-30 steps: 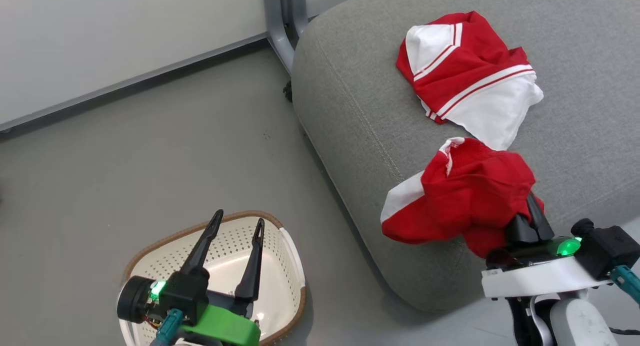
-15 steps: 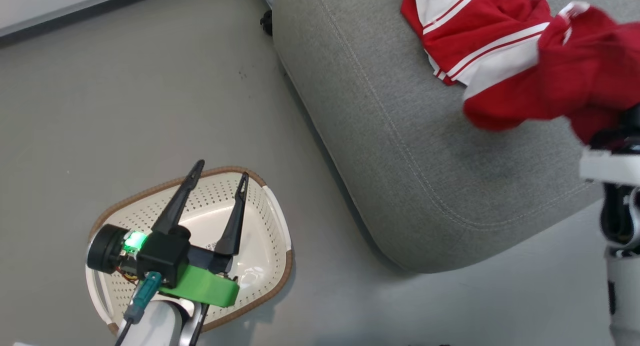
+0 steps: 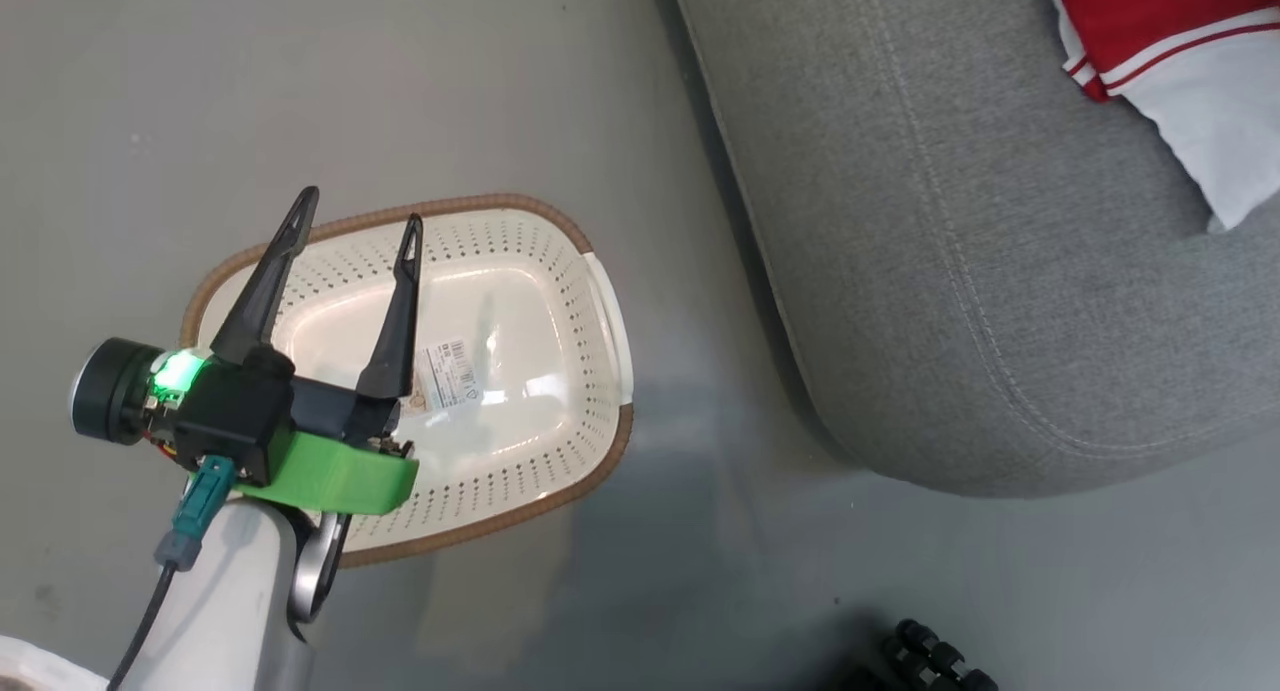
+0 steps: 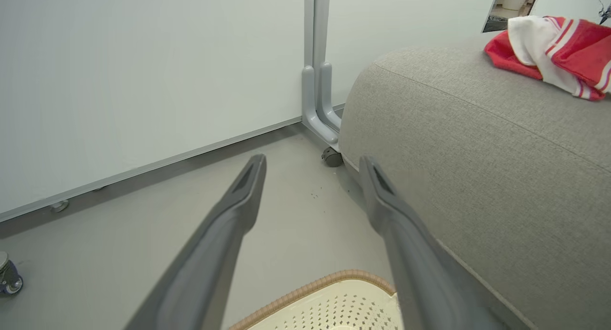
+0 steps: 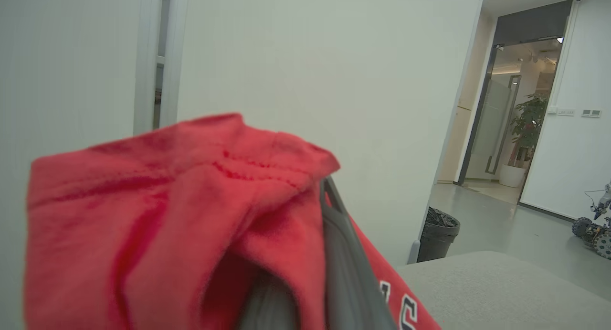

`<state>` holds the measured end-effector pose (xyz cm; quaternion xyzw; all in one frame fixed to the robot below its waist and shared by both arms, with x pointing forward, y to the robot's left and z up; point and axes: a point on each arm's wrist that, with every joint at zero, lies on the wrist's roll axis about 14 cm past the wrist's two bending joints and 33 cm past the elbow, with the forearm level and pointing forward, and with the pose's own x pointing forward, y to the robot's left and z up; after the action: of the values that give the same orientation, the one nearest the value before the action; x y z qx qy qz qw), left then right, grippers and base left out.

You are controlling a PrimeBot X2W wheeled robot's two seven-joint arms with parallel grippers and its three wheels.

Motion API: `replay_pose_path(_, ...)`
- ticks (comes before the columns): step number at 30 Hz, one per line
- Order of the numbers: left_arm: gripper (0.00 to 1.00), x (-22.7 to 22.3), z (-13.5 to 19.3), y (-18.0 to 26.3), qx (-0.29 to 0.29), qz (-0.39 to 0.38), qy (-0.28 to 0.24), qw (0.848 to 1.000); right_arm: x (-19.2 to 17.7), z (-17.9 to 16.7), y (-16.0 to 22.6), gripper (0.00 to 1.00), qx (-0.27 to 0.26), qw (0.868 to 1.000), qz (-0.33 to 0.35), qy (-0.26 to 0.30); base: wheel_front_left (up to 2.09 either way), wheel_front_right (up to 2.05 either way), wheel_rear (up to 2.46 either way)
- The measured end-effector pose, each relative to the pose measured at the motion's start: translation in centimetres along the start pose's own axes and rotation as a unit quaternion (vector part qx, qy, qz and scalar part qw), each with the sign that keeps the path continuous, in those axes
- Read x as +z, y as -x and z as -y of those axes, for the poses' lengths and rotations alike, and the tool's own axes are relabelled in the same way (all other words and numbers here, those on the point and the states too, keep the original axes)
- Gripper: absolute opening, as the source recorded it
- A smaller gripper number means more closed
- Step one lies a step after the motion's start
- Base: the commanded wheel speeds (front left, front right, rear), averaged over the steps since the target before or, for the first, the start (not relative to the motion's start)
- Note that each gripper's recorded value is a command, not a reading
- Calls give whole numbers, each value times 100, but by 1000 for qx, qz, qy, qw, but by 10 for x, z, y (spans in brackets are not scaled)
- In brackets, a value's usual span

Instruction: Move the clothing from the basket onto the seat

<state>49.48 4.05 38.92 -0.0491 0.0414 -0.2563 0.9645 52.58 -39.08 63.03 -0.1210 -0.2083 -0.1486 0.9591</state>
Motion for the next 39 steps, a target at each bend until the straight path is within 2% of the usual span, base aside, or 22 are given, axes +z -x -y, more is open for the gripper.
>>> replay_pose_path(7, 100, -25, -21, 5, 28, -25, 6, 999, -113, -32, 8, 0, 6, 992, -127, -16, 0, 0, 0)
replay_pose_path(10, 100, -34, -29, 11, 38, -38, 6, 999, -143, -48, 18, 0, 5, 987, -160, -25, 0, 0, 0)
replay_pose_path(11, 100, -36, -31, 13, 41, -42, 5, 998, -148, -50, 20, 27, 2, 986, -165, -31, 0, 0, 0)
replay_pose_path(12, 100, -39, -34, 15, 45, -47, 3, 998, -154, -54, 22, 65, 0, 985, -169, -35, 0, 0, 0)
replay_pose_path(14, 100, -41, -37, 18, 50, -52, 2, 997, -160, -59, 27, 100, -3, 983, -176, -41, 0, 0, 0)
replay_pose_path(22, 100, -17, -33, 17, 57, -28, 3, 998, -144, -51, 59, 100, -23, 982, -180, -54, 0, 0, 0)
replay_pose_path(27, 100, -1, -24, 23, 66, -16, 20, 998, -131, -58, 89, 100, -7, 979, -193, -61, 0, 0, 0)
replay_pose_path(33, 100, 17, -26, 44, 103, -3, 50, 993, -114, -99, 129, 100, 60, 972, -215, -78, 0, 0, 0)
replay_pose_path(39, 100, 36, -33, 75, 143, 13, 74, 987, -84, -157, 159, 100, 137, 959, -214, -128, 0, 0, 0)
